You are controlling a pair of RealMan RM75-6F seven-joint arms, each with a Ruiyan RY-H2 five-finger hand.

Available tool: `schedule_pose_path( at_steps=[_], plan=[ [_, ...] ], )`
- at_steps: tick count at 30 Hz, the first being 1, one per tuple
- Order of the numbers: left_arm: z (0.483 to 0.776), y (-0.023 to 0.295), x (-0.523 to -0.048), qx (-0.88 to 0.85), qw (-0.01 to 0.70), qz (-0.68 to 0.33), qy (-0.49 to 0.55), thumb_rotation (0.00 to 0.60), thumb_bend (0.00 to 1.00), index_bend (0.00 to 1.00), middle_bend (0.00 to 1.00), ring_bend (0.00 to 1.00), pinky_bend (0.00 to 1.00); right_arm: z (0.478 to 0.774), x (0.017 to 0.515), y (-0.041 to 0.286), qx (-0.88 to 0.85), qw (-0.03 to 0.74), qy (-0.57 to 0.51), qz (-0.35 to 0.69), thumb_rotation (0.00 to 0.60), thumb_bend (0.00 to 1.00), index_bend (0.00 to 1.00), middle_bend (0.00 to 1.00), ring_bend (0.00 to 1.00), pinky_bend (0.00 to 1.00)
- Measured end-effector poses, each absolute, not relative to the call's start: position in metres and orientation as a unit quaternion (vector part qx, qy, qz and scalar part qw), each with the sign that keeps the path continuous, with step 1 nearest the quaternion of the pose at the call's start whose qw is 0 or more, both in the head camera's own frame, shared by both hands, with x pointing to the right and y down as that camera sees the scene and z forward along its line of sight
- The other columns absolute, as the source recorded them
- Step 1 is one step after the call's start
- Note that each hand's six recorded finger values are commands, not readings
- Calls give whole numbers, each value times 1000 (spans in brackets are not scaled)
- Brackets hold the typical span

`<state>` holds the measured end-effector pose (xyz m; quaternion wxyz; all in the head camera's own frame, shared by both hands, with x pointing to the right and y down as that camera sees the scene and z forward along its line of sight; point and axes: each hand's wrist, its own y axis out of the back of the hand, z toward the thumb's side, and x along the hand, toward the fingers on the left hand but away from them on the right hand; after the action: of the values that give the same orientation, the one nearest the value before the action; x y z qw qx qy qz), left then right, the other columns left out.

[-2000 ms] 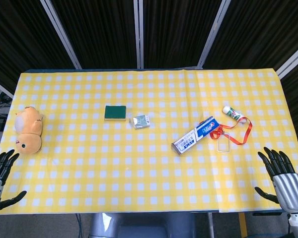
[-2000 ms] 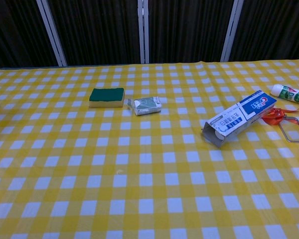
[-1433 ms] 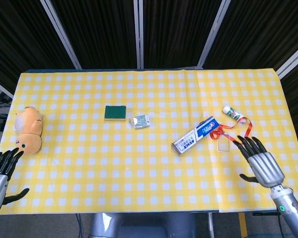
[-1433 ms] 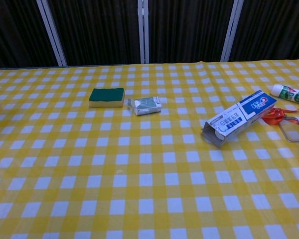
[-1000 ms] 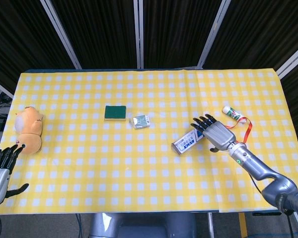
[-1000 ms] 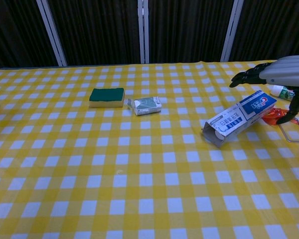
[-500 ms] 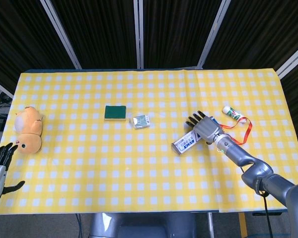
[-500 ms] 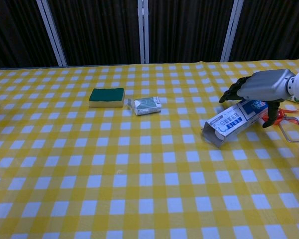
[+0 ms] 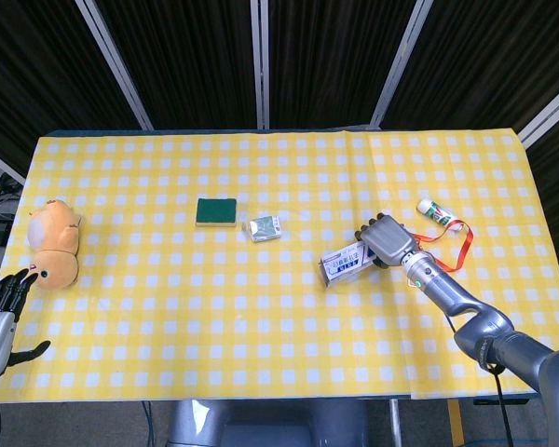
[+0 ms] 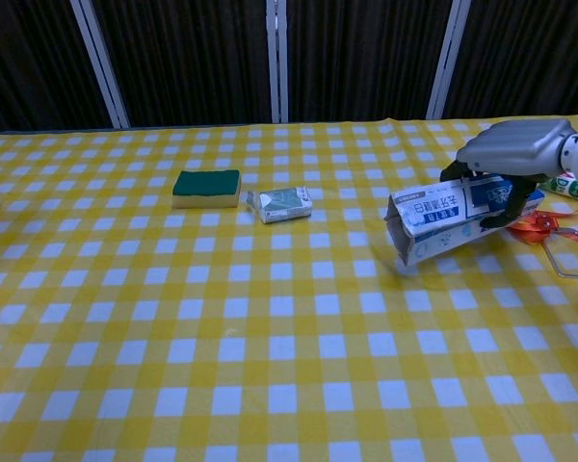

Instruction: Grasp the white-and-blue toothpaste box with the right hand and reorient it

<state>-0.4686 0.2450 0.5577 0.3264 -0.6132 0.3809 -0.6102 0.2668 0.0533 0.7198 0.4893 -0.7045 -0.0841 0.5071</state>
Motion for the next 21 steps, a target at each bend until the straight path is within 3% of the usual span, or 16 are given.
schedule_pose_path(
  at_steps=[7,21],
  plan=[
    [551,245,-464,-624,326,-596,386,600,0,0,0,0,0,673,269,43,-687,539,-115,473,600,378,523,520,376,350],
    [537,245,-464,-638,322,-573,402,600,0,0,0,0,0,583,241,34,-433,803,-39,407,600,384,476,457,365,326]
  ],
)
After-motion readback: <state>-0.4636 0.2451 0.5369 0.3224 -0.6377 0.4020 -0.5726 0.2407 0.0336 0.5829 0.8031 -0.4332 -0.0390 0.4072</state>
